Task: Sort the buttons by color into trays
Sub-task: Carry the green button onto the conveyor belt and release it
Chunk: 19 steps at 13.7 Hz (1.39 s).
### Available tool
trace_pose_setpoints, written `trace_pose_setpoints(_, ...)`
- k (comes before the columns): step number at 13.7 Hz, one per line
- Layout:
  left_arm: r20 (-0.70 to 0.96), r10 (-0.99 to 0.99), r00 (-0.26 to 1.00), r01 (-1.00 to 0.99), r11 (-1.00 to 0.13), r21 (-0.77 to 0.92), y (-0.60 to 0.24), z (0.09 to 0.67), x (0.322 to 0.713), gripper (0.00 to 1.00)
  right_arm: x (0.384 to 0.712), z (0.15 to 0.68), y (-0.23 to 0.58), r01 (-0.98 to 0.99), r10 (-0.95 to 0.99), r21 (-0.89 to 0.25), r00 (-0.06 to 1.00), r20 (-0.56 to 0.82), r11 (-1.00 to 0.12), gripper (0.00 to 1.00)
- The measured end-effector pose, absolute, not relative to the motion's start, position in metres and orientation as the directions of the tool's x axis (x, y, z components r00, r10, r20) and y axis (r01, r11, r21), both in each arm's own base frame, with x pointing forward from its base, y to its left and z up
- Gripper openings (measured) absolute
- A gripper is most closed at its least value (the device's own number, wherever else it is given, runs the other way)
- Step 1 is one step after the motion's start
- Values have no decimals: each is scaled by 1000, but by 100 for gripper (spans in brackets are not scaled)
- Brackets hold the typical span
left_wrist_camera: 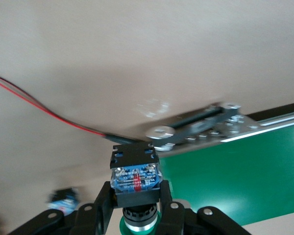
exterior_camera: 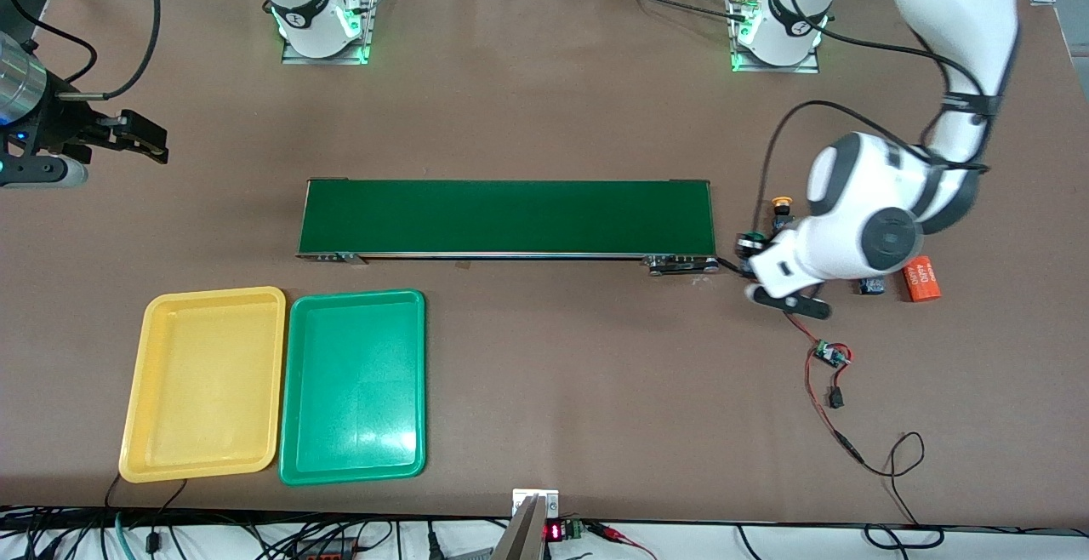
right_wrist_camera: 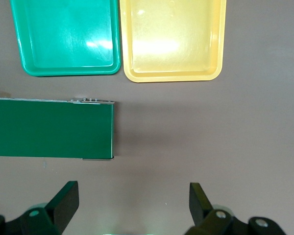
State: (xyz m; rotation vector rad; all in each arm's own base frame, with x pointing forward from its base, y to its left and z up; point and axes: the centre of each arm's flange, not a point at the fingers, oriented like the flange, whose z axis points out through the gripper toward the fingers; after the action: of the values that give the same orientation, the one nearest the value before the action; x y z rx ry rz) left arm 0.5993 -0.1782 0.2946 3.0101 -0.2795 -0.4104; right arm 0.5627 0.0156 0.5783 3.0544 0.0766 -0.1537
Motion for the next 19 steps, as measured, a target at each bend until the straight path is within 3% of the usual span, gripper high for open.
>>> trace_pose_setpoints(5,-245,-175,954,-155,-983,97,-234,285,564,42,581,545,22,72,62,79,990,-128,-994,100)
trace_pose_setpoints(13,-204,-124,971,-104,-989,106,-280,264,517,42,572,537,19,106,86,80,972,-219,-991,100)
trace_pose_setpoints(16,-201,-124,972,-104,-989,106,-282,263,513,53,572,540,19,106,87,79,973,-212,-991,100)
trace_pose_setpoints(19,-157,-102,982,-86,-991,104,-272,284,522,82,573,540,19,105,88,77,975,-203,-991,100)
